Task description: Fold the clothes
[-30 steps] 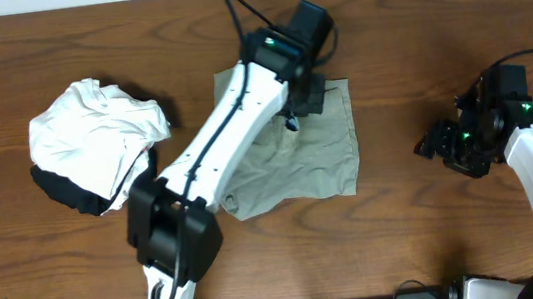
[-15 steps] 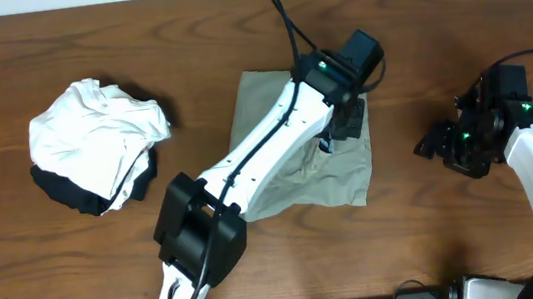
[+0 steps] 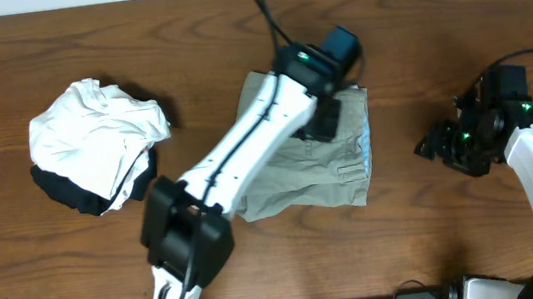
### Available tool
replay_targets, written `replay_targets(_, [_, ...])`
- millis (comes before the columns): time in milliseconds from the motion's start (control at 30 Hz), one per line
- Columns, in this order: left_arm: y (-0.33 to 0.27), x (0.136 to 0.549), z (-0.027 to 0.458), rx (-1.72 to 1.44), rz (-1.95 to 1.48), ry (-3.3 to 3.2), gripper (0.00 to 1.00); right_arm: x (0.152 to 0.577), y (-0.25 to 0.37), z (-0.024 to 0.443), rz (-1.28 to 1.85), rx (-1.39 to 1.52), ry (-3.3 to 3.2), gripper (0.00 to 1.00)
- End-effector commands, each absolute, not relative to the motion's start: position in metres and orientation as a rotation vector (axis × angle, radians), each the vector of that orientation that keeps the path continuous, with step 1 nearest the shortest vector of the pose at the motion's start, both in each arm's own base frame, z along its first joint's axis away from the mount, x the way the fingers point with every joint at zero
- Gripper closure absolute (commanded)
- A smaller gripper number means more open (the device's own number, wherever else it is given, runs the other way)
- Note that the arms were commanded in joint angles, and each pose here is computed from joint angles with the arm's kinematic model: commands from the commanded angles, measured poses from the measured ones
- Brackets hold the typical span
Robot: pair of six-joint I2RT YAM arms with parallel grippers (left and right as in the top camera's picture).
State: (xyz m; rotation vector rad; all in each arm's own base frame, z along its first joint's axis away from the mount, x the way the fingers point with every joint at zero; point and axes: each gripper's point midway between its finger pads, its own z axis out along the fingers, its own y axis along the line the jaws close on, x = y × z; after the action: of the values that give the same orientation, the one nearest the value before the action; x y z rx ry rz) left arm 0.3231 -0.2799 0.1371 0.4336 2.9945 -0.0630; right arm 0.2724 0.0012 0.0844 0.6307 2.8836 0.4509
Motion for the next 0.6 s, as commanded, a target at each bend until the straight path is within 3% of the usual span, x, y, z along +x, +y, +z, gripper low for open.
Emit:
replay_targets(0, [-0.240, 0.352, 0.161, 0.349, 0.037, 2.913, 0.53, 0.291, 0.044, 0.115, 0.806, 0.224, 2.749, 0.59])
replay_targets(100, [-0.211, 0.366, 0.150, 0.243, 0.067, 2.947, 0.57, 0.300, 0.088, 0.149, 1.133, -0.003, 2.554, 0.80])
replay_targets(233, [-0.189, 0.378, 0.121, 0.161, -0.040, 3.036, 0.64, 0.308, 0.115, 0.156, 1.171, -0.094, 2.507, 0.92])
replay_targets(400, [-0.191, 0.378, 0.084, 0.207, -0.298, 3.103, 0.68, 0.310, 0.150, 0.129, 1.068, -0.189, 2.586, 0.91])
replay_targets(567, [-0.197, 0.379, 0.056, 0.328, -0.376, 3.063, 0.64, 0.313, 0.162, 0.071, 0.844, -0.220, 2.752, 0.89])
